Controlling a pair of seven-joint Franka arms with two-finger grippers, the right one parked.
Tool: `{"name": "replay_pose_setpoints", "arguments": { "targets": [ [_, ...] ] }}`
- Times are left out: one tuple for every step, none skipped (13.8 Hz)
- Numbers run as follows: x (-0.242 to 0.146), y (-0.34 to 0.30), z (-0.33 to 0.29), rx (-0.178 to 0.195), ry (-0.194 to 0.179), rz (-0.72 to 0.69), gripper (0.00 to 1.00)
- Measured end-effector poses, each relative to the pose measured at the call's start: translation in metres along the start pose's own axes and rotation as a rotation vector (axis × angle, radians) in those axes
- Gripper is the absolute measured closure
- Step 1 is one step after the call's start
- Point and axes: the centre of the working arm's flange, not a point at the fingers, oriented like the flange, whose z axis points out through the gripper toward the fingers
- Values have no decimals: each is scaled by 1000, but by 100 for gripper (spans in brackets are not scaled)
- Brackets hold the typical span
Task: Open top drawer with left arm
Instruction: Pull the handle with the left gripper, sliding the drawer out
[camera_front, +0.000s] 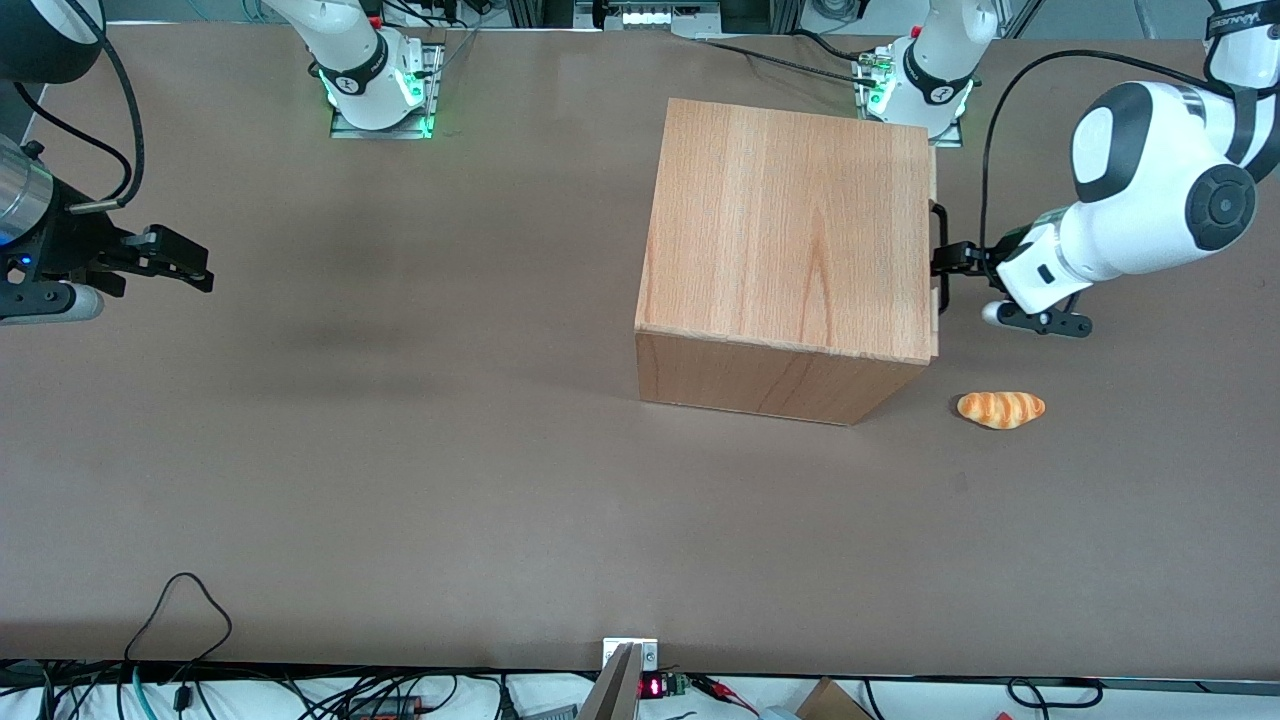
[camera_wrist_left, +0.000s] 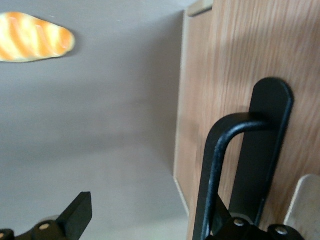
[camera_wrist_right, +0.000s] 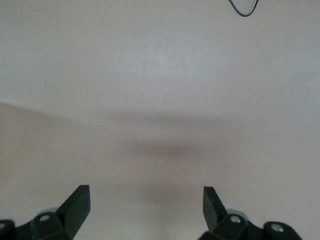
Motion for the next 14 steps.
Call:
{"name": "replay_pose_setpoints", "arguments": {
  "targets": [
    [0, -7, -2, 6, 6, -8, 0],
    [0, -12, -4, 10, 9, -14, 0],
    [0, -17, -5, 14, 11, -19, 0],
    [0, -21, -6, 18, 14, -24, 0],
    [0, -27, -8, 22, 17, -31, 0],
    [0, -32, -10, 24, 22, -39, 0],
    [0, -38, -12, 23, 27, -49, 0],
    [-1, -44, -14, 21, 30, -59, 0],
    [-2, -50, -16, 18, 33, -70, 0],
    [-2, -55, -16, 16, 35, -79, 0],
    [-3, -60, -17, 14, 37, -88, 0],
    [-3, -65, -18, 12, 41, -97, 0],
    [-4, -69, -19, 11, 45, -103, 0],
    [-4, -72, -20, 9, 48, -109, 0]
  ]
}}
